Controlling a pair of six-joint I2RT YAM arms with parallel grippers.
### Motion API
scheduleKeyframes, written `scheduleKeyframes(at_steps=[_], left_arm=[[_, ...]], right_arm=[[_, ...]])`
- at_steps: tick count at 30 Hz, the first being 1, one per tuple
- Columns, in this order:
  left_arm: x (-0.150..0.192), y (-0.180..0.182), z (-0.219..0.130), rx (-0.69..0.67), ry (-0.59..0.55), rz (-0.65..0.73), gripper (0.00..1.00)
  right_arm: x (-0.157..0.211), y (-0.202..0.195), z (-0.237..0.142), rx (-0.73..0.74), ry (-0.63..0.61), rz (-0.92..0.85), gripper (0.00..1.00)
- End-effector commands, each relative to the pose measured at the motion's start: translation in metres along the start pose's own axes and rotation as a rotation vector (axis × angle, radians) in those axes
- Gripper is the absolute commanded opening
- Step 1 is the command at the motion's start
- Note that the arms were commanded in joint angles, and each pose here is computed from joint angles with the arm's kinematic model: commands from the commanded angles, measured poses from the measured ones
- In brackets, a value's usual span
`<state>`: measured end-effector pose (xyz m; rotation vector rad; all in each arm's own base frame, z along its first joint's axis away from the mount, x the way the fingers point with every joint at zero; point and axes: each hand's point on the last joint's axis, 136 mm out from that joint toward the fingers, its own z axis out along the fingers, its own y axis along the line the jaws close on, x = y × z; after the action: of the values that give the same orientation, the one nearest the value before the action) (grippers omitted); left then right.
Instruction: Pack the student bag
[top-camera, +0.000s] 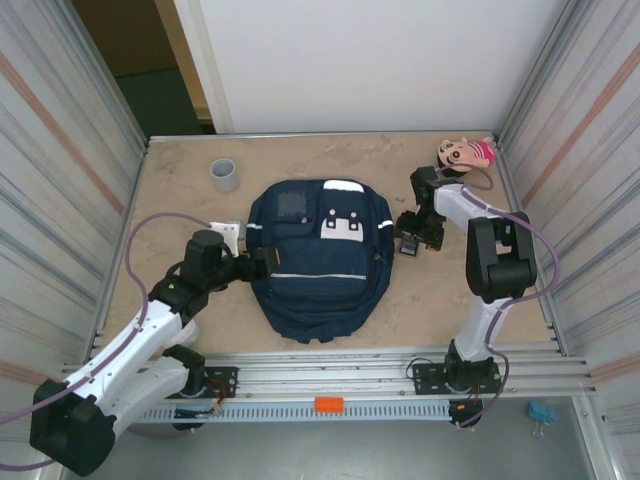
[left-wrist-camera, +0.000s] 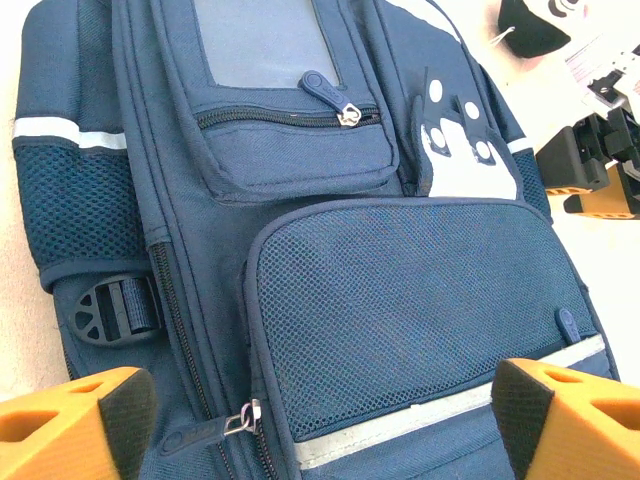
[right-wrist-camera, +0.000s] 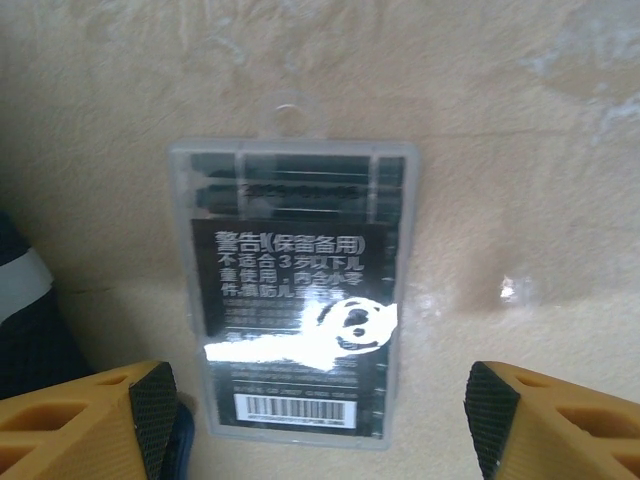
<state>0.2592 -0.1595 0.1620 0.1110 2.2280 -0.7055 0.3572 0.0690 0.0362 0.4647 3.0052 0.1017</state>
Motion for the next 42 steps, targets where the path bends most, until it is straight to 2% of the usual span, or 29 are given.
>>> scheduleKeyframes(at_steps=[1,11,16,19,22,24,27,29,32,35,38,42], left_arm=[[-0.013,-0.007,-0.009,0.005,-0.039,0.028,0.89],[-0.013,-0.007,-0.007,0.008,-0.037,0.030,0.89],[-0.015,-0.007,-0.006,0.004,-0.038,0.048,0.89],[-0.018,-0.011,-0.006,0.018,-0.044,0.106,0.88],[-0.021,-0.021,-0.004,0.033,-0.040,0.231,0.87],[-0.021,-0.032,-0.002,0.032,-0.024,0.376,0.83],[-0.004,-0.052,0.005,0.028,0.046,0.695,0.81],[0.020,-0.064,0.012,0.063,0.138,0.914,0.80],[0.051,-0.068,0.027,0.090,0.269,1.143,0.80],[0.064,-0.062,0.045,0.062,0.356,1.252,0.81],[0.064,-0.057,0.063,0.016,0.401,1.276,0.82],[0.046,-0.062,0.077,-0.045,0.344,1.256,0.79]], right_arm=[[0.003,0.007,0.008,-0.007,0.037,-0.034,0.77],[0.010,-0.013,0.030,0.088,0.087,-0.049,0.65],[0.015,-0.013,0.040,0.032,0.126,-0.038,0.60],[0.015,-0.011,0.035,-0.005,0.110,-0.036,0.57],[0.009,0.000,0.017,-0.109,0.037,-0.034,0.54],[0.005,0.009,-0.001,-0.207,-0.029,-0.034,0.53],[0.003,0.015,-0.027,-0.330,-0.128,-0.023,0.51],[0.003,0.017,-0.041,-0.427,-0.189,-0.003,0.50],[0.008,0.017,-0.052,-0.529,-0.247,0.013,0.50],[0.014,0.017,-0.056,-0.573,-0.280,-0.001,0.50],[0.021,0.021,-0.061,-0.619,-0.303,-0.020,0.50],[0.028,0.023,-0.064,-0.642,-0.319,-0.046,0.49]])
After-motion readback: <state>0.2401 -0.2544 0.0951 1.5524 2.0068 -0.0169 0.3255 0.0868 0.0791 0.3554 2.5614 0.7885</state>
